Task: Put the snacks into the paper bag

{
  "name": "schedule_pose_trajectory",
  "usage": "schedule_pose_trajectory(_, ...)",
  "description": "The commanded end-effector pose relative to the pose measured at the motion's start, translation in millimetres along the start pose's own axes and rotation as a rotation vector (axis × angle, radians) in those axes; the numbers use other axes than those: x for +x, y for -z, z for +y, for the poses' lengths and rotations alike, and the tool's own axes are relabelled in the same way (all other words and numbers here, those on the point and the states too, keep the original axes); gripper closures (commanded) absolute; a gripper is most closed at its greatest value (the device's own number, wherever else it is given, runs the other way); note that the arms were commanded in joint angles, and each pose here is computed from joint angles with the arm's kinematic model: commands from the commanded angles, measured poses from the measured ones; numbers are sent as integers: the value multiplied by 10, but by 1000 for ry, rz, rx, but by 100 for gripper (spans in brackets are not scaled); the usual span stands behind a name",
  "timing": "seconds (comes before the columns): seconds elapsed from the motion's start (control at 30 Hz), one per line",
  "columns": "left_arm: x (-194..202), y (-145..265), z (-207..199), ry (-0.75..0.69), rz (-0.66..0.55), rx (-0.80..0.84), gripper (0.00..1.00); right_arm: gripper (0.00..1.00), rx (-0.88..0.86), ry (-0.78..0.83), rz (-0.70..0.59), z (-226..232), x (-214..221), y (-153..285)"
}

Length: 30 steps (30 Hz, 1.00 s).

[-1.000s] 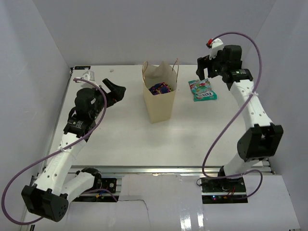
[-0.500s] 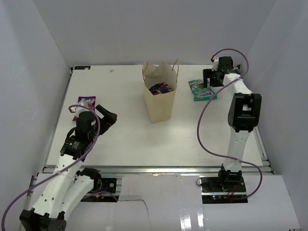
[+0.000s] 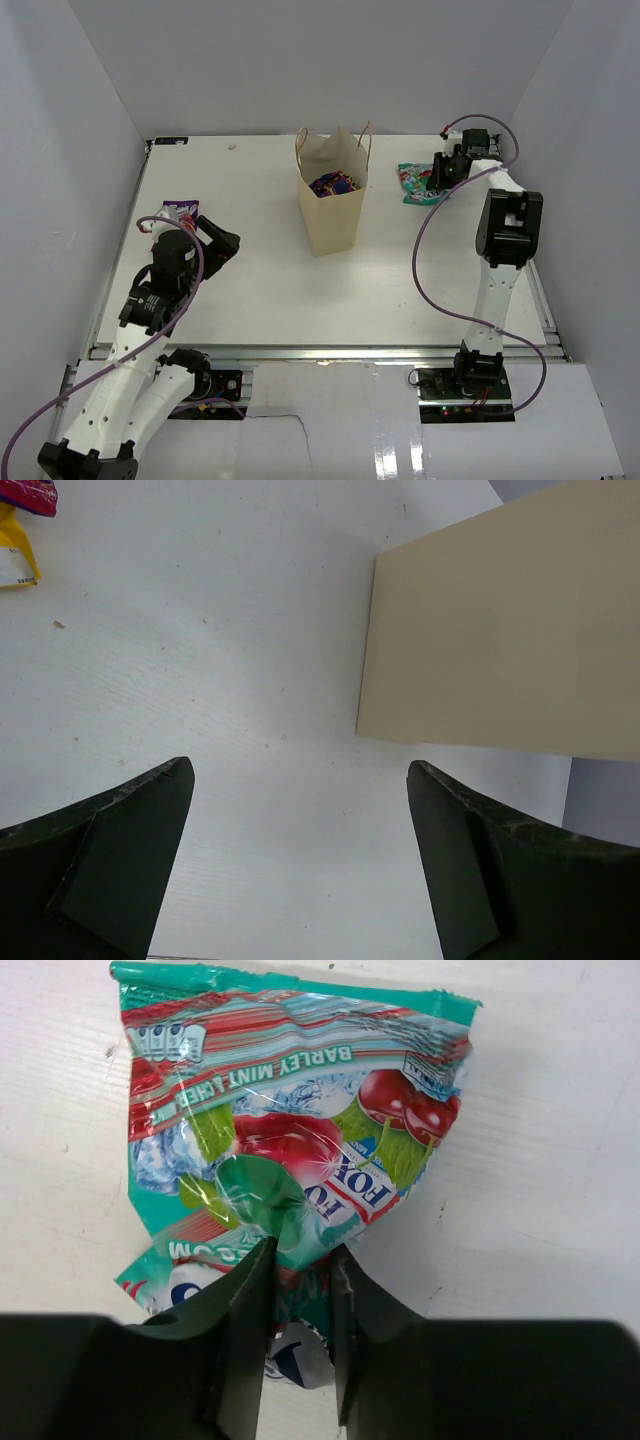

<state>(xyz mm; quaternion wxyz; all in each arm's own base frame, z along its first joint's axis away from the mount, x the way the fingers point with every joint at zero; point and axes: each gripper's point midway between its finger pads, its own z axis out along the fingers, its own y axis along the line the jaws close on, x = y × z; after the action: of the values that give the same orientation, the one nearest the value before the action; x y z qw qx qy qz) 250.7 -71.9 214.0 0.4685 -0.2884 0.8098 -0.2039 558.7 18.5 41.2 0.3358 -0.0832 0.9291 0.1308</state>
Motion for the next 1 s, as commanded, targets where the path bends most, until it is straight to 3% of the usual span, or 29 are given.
schedule_pose_trajectory(0.0,-144,88,-73,-13,-38,16,2,81,-123,-13,4,93,113,122)
schedule_pose_trajectory(0.03,-150,94,-72,-18,-41,16,2,91,-155,10,-25,164,36,273)
schedule_pose_trajectory(0.07,-161,99,-73,-20,-45,16,2,92,-189,45,-55,211,-28,393)
schedule_pose_trajectory(0.2,-164,91,-49,-33,-50,7,2,92,-245,242,-303,556,-525,1120)
schedule_pose_trajectory(0.4,-183,65,-24,-49,-63,-4,2,92,-171,361,-669,1012,-1454,2511)
schedule_pose_trajectory(0.6,-258,59,13,-74,-92,-34,2,92,-221,534,-906,1997,-1990,3650)
schedule_pose_trajectory(0.77,-210,23,23,-77,-69,-41,3,92,-251,725,-892,2955,-1834,3632)
schedule_pose_trajectory(0.97,-190,91,76,-67,-84,-32,4,92,-141,821,-795,3144,-1540,3110)
